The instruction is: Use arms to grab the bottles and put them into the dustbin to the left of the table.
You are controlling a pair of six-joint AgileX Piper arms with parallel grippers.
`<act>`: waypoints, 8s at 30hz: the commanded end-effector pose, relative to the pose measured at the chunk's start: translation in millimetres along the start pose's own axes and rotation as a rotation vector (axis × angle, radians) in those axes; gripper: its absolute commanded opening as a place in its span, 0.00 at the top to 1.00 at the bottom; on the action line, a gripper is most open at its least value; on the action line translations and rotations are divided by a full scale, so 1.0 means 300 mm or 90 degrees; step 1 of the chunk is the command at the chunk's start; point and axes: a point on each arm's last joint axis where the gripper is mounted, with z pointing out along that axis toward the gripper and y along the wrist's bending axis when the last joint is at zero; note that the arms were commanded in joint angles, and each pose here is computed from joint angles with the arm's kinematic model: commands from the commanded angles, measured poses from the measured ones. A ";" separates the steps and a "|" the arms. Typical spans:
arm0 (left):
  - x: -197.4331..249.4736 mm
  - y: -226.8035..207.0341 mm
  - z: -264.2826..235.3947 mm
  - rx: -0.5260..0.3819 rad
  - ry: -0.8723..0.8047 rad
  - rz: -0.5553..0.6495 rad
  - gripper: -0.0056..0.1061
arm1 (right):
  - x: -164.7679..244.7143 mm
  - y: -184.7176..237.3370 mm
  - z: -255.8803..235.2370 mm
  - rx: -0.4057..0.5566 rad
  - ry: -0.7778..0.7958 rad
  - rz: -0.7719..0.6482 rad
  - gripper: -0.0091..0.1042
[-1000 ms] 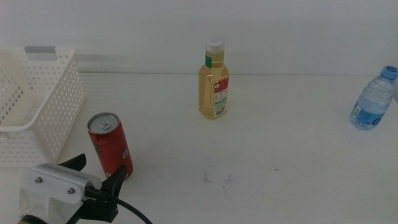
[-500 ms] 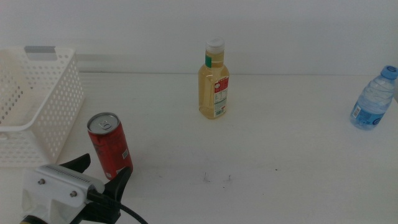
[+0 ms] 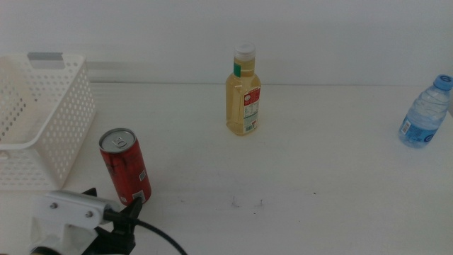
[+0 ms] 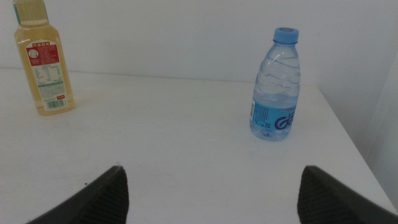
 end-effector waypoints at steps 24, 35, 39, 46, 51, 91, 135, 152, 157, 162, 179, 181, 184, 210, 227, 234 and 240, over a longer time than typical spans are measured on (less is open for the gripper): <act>-0.026 0.009 0.288 -0.067 -0.037 -0.024 0.11 | 0.002 -0.002 0.000 0.006 -0.004 -0.008 0.14; -0.020 0.010 0.314 -0.074 -0.023 -0.011 0.11 | 0.002 -0.002 0.000 0.006 -0.004 -0.008 0.14; -0.014 0.010 0.311 -0.074 -0.014 0.013 0.19 | 0.002 -0.002 0.000 0.006 -0.004 -0.008 0.14; -0.042 0.000 0.281 -0.051 -0.027 0.035 0.68 | 0.002 -0.002 0.000 0.006 -0.004 -0.008 0.14; -0.102 -0.006 0.225 -0.044 -0.029 -0.025 0.92 | 0.002 -0.002 0.000 0.006 -0.004 -0.008 0.14; -0.946 0.574 0.269 -0.134 0.502 -0.015 0.96 | 0.002 -0.002 0.000 0.006 -0.004 -0.008 0.14; -0.902 0.598 0.333 -0.035 0.486 -0.041 0.11 | 0.002 -0.002 0.000 0.006 -0.004 -0.008 0.14; -0.466 -0.091 -0.051 -0.003 -0.076 0.034 0.11 | 0.002 -0.002 0.000 0.006 -0.004 -0.008 0.14; -0.240 -0.123 -0.133 0.013 -0.190 0.047 0.11 | 0.002 -0.002 0.000 0.006 -0.004 -0.008 0.14; -0.185 -0.140 -0.114 0.019 -0.174 0.054 0.11 | 0.002 -0.002 0.000 0.006 -0.004 -0.008 0.14; -0.236 -0.265 0.284 0.159 -0.111 0.081 0.11 | 0.002 -0.002 0.000 0.006 -0.004 -0.008 0.14; -0.246 -0.250 0.340 0.178 -0.112 0.090 0.11 | 0.002 -0.002 0.000 0.006 -0.004 -0.008 0.14; -0.247 -0.233 0.418 0.187 -0.109 0.082 0.11 | 0.002 -0.002 0.000 0.006 -0.004 -0.008 0.14; -0.202 -0.230 0.811 0.234 -0.070 0.065 0.11 | 0.002 -0.002 0.000 0.006 -0.004 -0.008 0.14; -0.176 -0.242 0.989 0.279 -0.091 0.038 0.11 | 0.002 -0.002 0.000 0.006 -0.004 -0.008 0.14; -0.169 -0.249 1.023 0.285 -0.104 0.043 0.11 | 0.002 -0.002 0.000 0.006 -0.004 -0.008 0.14; -0.168 -0.265 1.044 0.281 -0.099 0.040 0.12 | 0.002 -0.002 0.000 0.006 -0.004 -0.008 0.14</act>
